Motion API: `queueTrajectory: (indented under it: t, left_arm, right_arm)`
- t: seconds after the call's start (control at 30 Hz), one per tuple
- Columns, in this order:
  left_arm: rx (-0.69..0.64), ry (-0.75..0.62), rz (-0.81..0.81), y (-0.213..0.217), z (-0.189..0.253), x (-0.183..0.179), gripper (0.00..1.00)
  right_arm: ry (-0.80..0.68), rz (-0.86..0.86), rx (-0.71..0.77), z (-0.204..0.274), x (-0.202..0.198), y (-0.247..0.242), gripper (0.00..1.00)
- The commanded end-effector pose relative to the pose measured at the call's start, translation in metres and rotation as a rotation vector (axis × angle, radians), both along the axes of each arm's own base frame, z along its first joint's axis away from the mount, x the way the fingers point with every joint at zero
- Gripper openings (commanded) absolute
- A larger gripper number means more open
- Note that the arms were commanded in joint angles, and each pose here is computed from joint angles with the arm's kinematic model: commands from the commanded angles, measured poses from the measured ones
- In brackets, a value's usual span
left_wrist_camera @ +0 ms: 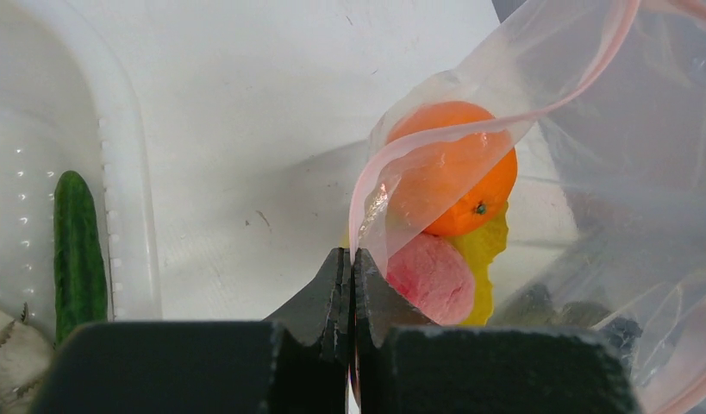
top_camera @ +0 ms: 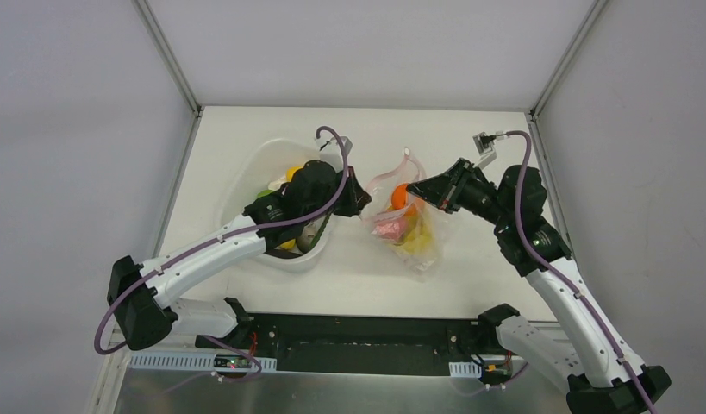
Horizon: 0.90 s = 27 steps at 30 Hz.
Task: Place the food in the zip-top bag and seal the zipper
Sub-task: Adjust the zipper food storage bag at the center of the board, then pick up the fake fruit from the bin.
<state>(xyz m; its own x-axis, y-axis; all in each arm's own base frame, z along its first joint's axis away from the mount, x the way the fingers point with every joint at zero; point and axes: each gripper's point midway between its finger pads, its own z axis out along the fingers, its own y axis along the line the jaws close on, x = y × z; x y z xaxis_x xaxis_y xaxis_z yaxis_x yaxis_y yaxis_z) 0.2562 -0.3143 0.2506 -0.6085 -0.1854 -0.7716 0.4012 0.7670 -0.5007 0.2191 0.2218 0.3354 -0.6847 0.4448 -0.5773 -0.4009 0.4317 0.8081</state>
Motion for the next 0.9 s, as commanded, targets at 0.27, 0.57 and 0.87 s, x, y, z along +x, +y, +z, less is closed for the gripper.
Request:
queueTrajectory:
  t: [0.27,0.57,0.87]
  left_arm:
    - [0.005,-0.095,0.035,0.026,0.031,-0.004,0.61]
    - [0.096,-0.190,0.087,0.071,0.052,-0.014,0.76]
    - [0.241,-0.083,0.358,0.164,0.007,0.002,0.99]
  right_arm:
    - [-0.026,-0.042,-0.047,0.000,0.006,-0.007,0.02]
    - [0.007,-0.009,-0.069,-0.008,0.005,-0.002,0.01]
    - [0.062,0.050,0.025,-0.010,0.000,0.009,0.01]
